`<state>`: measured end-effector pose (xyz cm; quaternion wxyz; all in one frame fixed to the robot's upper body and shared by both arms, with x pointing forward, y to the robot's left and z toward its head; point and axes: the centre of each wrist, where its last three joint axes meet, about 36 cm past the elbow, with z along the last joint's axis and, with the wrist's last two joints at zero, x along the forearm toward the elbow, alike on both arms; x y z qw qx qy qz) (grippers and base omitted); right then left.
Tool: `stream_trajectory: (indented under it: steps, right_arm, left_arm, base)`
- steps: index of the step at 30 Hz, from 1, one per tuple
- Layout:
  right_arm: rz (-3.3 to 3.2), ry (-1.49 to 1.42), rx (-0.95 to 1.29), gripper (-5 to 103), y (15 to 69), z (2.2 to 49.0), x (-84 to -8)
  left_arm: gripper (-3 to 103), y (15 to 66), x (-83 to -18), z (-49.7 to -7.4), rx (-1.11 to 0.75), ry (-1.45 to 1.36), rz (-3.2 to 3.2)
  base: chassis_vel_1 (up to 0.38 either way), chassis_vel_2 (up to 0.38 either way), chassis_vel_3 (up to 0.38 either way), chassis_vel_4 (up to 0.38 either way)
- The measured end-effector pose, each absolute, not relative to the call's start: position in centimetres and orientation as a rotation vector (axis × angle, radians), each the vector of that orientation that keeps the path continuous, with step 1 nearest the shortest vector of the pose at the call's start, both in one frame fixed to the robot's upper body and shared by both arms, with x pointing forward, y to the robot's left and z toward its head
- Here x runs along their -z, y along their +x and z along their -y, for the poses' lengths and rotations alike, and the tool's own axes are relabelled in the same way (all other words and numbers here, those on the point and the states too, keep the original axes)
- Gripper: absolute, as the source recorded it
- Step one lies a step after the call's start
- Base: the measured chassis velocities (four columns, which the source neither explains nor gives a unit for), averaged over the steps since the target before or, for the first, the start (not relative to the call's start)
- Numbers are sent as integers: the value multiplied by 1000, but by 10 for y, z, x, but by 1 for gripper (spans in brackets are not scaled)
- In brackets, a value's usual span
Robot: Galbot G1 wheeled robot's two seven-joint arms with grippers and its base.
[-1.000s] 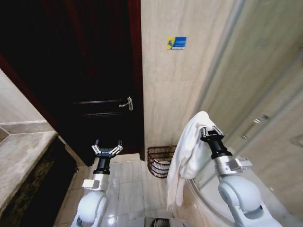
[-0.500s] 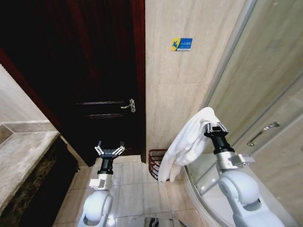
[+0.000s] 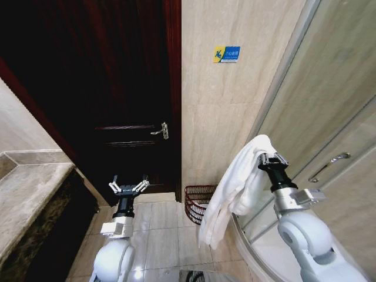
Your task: Discard the used towel into the hamper.
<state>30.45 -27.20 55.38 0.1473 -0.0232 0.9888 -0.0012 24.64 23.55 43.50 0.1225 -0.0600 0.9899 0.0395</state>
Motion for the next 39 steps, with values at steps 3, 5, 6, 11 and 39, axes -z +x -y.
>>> stream_trajectory:
  steps: [3,5,6,11,39]
  right_arm:
    - [-2782,-72,30,9,300,271,-566]
    - [-2763,-65,27,9,296,271,-573]
    - [-2761,-65,13,9,293,272,-579]
    - [-2794,-68,-30,9,293,288,-603]
    - [-2504,-322,-64,9,453,331,-863]
  left_arm:
    - [100,243,-444,-234,-132,-172,-2864]
    - [100,243,-448,-233,-156,-171,-2853]
    - [100,243,-452,-231,-175,-174,-2846]
    - [100,238,-463,-224,-154,-207,-2863]
    - [100,232,-464,-217,-142,-204,-2845]
  base:
    - [0,0,0,0]
    - [0,0,0,0]
    - [0,0,0,0]
    - [0,0,0,0]
    - [0,0,0,0]
